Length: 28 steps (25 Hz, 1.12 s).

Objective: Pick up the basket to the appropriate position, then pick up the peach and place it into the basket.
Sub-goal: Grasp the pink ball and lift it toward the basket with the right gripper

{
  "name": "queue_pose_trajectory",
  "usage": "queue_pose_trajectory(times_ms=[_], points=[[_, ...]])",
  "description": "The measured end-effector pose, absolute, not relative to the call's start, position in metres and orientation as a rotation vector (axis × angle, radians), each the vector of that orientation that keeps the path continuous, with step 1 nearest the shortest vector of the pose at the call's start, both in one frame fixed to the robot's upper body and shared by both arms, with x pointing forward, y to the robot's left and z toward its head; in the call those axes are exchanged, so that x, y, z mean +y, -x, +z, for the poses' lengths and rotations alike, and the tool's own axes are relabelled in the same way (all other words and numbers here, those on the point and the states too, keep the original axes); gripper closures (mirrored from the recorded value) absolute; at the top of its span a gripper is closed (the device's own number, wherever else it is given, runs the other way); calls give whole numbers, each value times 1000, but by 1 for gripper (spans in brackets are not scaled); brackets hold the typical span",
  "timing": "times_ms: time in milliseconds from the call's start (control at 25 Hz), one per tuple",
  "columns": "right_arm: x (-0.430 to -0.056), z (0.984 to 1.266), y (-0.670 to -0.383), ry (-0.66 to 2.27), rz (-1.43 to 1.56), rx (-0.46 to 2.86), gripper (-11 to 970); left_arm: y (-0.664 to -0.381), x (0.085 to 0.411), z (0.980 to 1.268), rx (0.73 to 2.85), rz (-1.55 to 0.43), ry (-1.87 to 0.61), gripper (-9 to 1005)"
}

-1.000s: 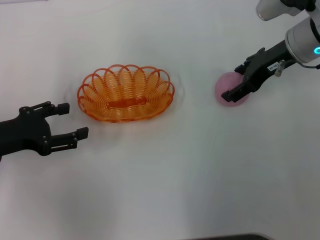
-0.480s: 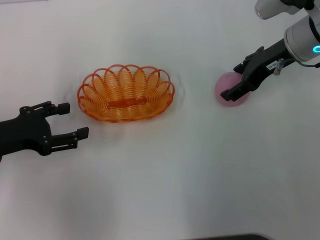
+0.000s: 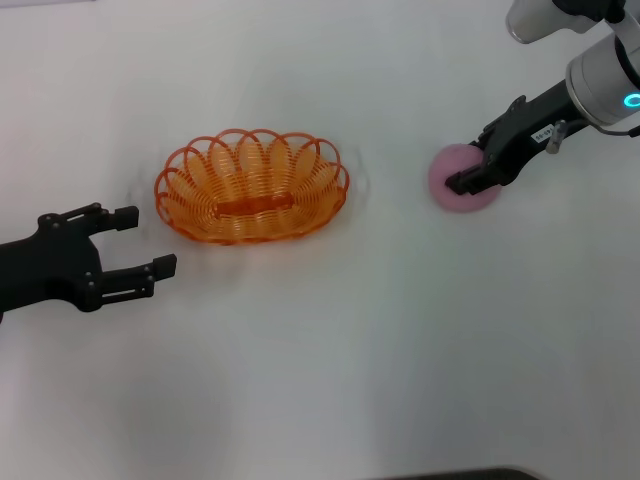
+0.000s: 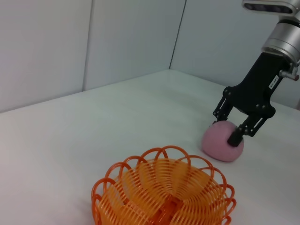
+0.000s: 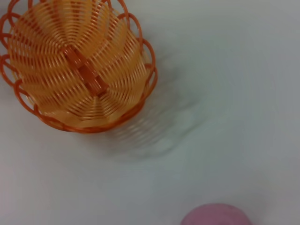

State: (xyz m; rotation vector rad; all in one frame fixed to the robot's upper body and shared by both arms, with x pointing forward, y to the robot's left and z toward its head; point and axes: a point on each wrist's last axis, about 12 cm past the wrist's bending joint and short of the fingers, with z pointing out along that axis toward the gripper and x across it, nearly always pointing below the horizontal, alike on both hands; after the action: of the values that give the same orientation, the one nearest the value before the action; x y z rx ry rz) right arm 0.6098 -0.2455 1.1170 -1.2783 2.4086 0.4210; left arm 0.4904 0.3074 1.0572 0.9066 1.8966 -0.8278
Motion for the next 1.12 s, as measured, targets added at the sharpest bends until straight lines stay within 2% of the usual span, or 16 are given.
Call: queue_pose_trajectory(times_ms=[320,640,1120], points=[[-246,1117,-609,1281,420,2410,557,-490,307,1057,1893,-836,-909,153],[-247,1115,-607,1278,426,2417,650,-489,306,1057,1894,-840,-907,153],[-248,1115,-607,1282,428,2417,648,-488,307,1056,1897,-840,-903,154]])
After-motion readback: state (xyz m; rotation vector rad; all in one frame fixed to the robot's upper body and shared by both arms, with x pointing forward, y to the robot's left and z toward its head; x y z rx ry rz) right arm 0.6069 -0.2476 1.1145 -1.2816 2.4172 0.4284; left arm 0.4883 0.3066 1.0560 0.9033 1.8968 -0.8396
